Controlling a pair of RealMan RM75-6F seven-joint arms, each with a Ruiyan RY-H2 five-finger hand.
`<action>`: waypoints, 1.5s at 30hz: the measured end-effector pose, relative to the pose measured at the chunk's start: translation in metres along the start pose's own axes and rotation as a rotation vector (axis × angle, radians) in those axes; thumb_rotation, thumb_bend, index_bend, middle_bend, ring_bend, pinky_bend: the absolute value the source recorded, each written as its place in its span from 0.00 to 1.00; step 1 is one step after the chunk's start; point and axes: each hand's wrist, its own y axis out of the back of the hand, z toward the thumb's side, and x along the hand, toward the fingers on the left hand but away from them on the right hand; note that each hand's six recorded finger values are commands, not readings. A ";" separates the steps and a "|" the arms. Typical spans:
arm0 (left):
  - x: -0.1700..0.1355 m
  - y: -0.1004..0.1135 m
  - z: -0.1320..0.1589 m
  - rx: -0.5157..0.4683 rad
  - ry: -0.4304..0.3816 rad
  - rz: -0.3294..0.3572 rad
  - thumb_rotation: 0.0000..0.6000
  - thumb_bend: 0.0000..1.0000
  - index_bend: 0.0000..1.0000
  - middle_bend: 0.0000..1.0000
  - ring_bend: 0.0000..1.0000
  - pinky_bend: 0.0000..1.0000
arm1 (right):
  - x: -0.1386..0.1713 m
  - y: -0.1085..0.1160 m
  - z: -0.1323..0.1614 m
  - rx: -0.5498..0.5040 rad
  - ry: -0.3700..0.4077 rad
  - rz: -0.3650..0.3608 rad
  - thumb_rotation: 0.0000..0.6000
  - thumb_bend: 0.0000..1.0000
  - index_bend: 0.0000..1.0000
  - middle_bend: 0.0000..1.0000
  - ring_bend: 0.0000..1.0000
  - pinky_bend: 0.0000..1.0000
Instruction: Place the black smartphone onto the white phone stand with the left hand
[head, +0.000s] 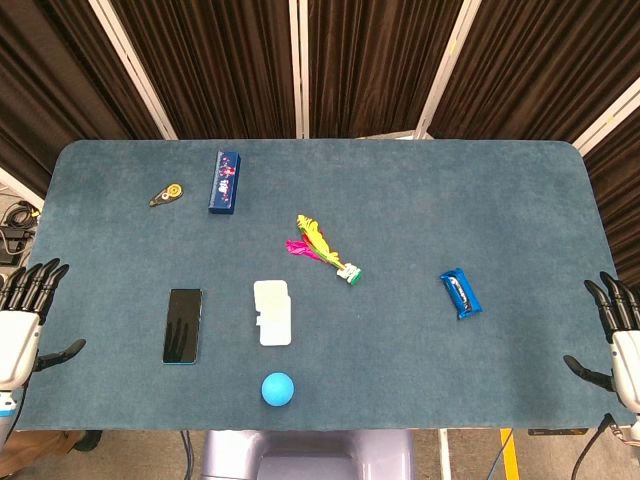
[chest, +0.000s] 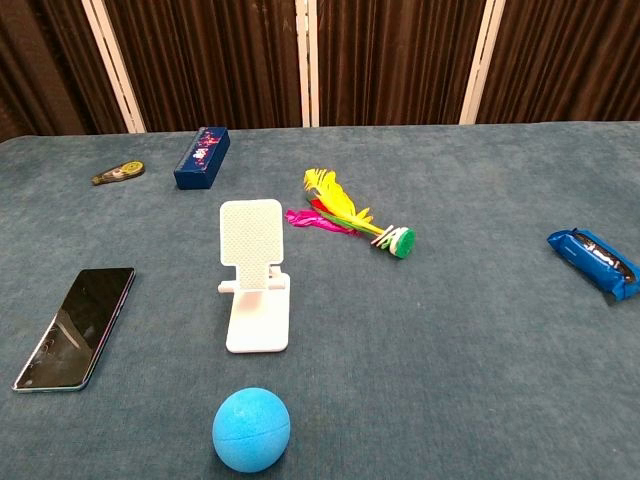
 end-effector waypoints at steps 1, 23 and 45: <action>0.000 0.000 0.000 -0.001 0.001 -0.001 1.00 0.00 0.00 0.00 0.00 0.00 | 0.000 0.000 -0.001 0.001 -0.004 -0.001 1.00 0.00 0.00 0.00 0.00 0.00; 0.022 -0.110 0.018 0.023 -0.078 -0.244 1.00 0.00 0.00 0.00 0.00 0.00 | -0.001 0.008 -0.007 -0.041 -0.018 -0.011 1.00 0.00 0.00 0.00 0.00 0.00; 0.051 -0.174 0.015 0.058 -0.026 -0.315 1.00 0.00 0.00 0.00 0.00 0.00 | -0.002 0.005 -0.008 -0.057 -0.014 0.002 1.00 0.00 0.00 0.00 0.00 0.00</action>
